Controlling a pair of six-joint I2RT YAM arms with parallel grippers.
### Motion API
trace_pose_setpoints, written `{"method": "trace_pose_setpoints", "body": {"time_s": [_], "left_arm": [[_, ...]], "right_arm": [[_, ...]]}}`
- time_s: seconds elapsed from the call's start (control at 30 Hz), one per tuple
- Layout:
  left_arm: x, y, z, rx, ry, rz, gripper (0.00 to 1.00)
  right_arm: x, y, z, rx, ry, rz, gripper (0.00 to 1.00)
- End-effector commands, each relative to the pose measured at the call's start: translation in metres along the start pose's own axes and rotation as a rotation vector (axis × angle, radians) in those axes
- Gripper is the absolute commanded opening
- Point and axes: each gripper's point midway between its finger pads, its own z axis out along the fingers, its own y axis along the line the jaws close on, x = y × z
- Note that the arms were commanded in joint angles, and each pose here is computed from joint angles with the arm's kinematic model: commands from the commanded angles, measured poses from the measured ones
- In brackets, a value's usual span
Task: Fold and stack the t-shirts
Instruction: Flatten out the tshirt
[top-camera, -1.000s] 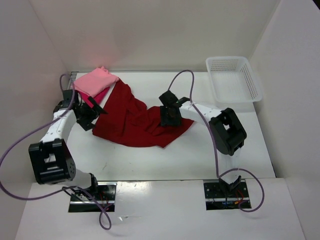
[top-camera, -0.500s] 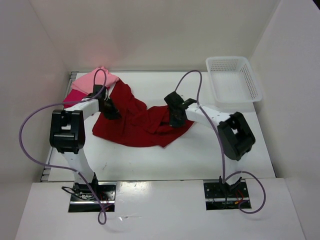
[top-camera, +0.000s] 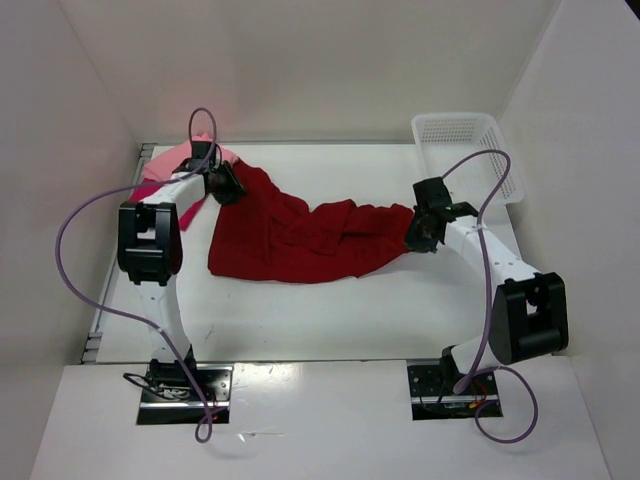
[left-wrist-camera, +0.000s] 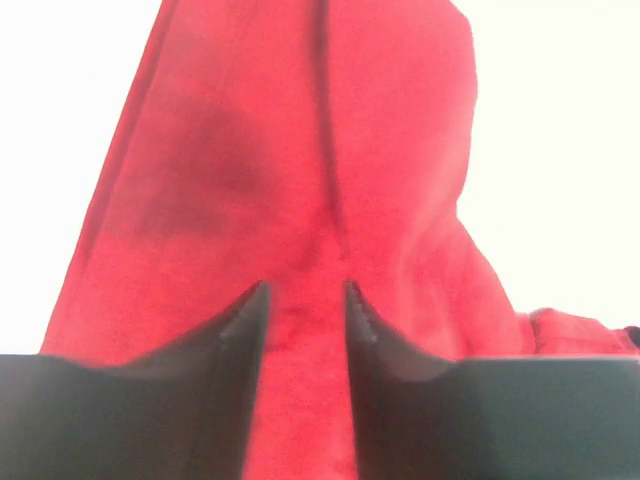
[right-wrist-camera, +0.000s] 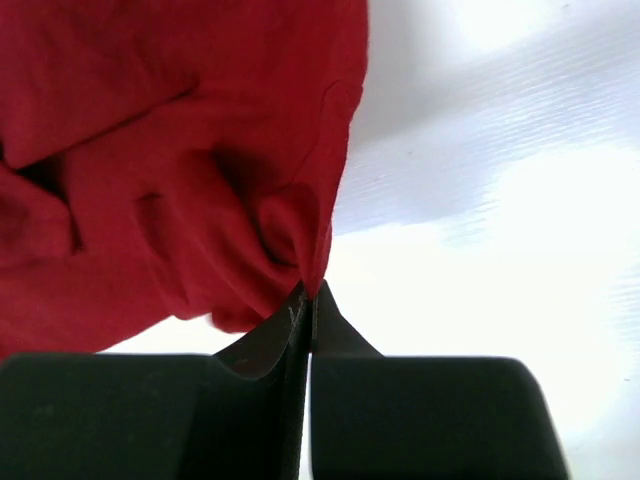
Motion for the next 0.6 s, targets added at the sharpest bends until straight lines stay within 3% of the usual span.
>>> {"method": "trace_pose_setpoints", "body": {"time_s": [0.0,0.03,0.1,0.13,0.27,0.37,0.43,0.57], "left_arm": [[-0.031,-0.043,-0.049,0.115,-0.109,0.026,0.48],[-0.015,-0.024,-0.051,0.084,-0.080,0.016,0.69],[-0.011,-0.011,-0.084,0.073,-0.117,-0.001,0.83],[-0.005,0.006,-0.093,0.065,-0.107,-0.018,0.85],[0.074,0.064,-0.126,-0.056,-0.027,-0.084,0.82],[0.094,0.080,-0.142,-0.067,-0.042,-0.171,0.77],[0.115,0.092,-0.136,-0.067,-0.007,-0.266,0.67],[0.131,0.097,-0.121,-0.052,0.036,-0.389,0.60]], "right_arm": [[0.005,0.004,0.001,-0.031,0.039,-0.003,0.00],[0.002,0.003,0.002,-0.033,0.028,0.006,0.00],[0.007,0.006,0.005,-0.050,0.050,0.006,0.00],[0.005,0.007,0.006,-0.056,0.042,0.007,0.00],[0.004,0.012,0.009,-0.077,0.052,-0.024,0.00],[-0.003,0.015,0.008,-0.098,0.033,-0.026,0.00],[-0.002,0.016,0.008,-0.110,0.040,-0.037,0.00],[-0.002,0.021,0.007,-0.135,0.043,-0.046,0.00]]}}
